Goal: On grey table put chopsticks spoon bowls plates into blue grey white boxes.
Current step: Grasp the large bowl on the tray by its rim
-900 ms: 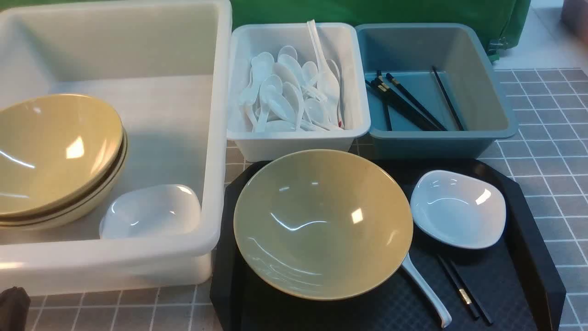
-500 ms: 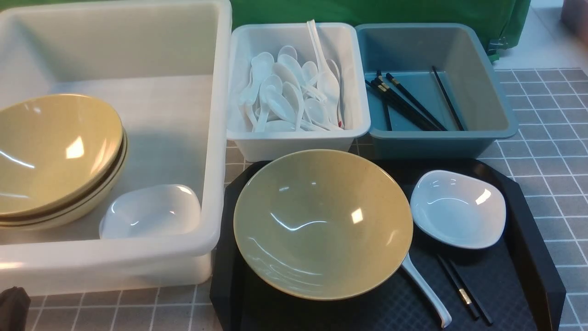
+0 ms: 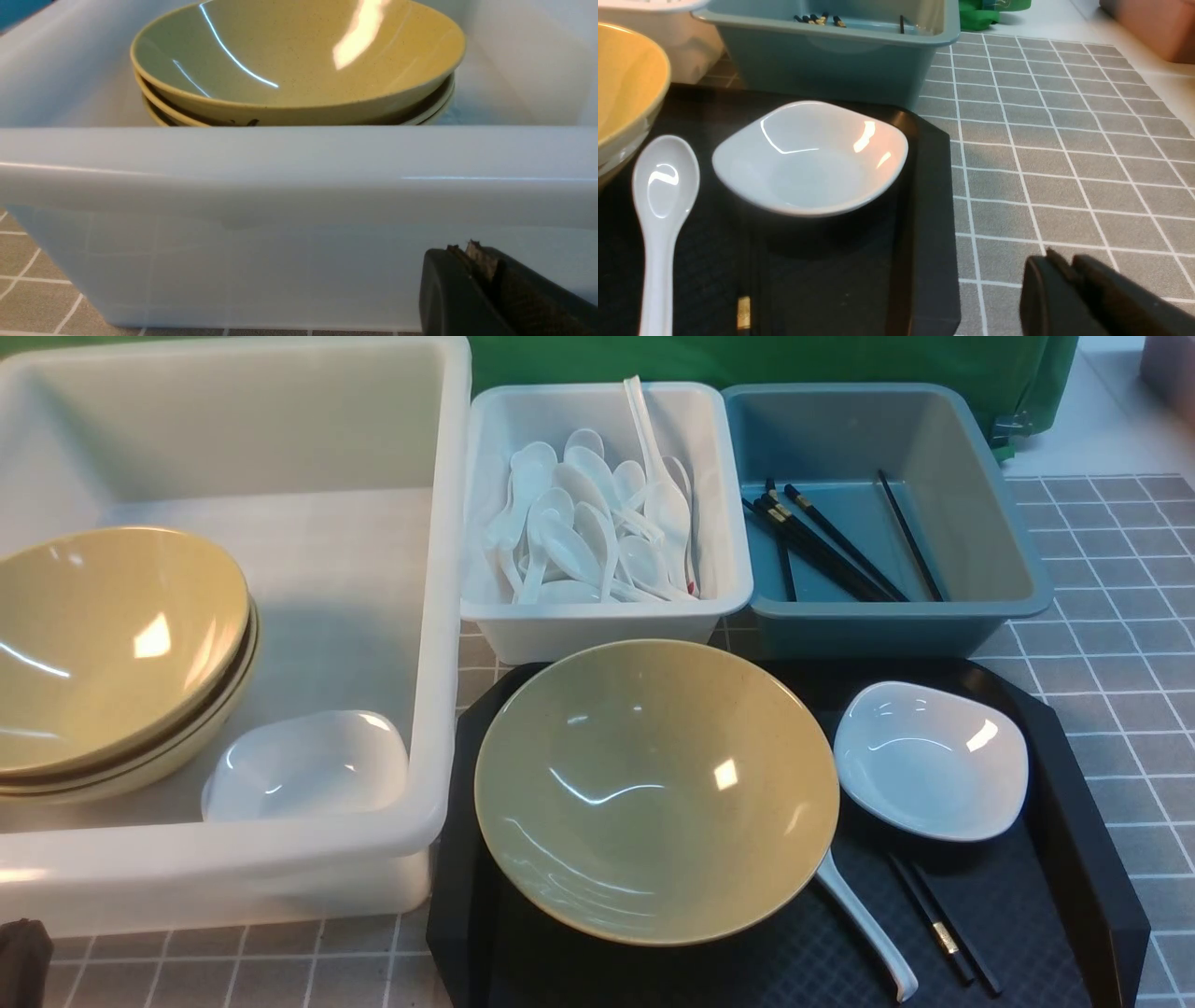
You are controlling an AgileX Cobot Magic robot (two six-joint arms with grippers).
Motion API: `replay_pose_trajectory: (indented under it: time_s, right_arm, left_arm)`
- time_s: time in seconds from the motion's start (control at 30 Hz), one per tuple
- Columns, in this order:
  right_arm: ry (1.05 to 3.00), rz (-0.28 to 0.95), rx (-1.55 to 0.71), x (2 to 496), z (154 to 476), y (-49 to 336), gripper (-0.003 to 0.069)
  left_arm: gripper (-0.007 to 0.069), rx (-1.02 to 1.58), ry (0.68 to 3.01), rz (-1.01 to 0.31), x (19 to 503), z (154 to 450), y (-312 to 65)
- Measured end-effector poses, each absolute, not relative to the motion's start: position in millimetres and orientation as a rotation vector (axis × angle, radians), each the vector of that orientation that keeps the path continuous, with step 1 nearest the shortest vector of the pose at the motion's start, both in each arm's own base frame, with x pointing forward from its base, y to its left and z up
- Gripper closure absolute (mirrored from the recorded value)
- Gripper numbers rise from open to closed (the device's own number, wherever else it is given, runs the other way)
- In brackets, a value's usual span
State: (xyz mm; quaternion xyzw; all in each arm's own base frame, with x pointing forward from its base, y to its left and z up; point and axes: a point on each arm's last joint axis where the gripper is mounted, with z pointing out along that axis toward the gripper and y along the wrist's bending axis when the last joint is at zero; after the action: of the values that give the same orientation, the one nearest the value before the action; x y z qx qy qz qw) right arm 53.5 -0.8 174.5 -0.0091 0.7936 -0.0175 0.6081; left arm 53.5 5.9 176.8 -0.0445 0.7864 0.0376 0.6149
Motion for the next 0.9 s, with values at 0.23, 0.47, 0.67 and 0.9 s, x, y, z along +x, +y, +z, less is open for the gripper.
replay_pose_trajectory:
  time_s: [0.23,0.47,0.67,0.9]
  right_arm:
    - [1.83,-0.041,-0.021,54,175,-1,0.0561]
    - [1.806,-0.041,-0.021,54,177,-1,0.0558]
    - [1.748,-0.043,-0.02,55,182,-1,0.0552]
    - [1.514,-0.048,-0.016,57,203,-1,0.0545]
  left_arm:
    - [0.0633,-0.101,1.802,0.09,54,178,6]
    - [0.0633,-0.099,1.749,0.094,55,182,6]
    - [0.0633,-0.096,1.69,0.099,55,188,7]
    - [0.0633,-0.087,1.488,0.114,56,206,7]
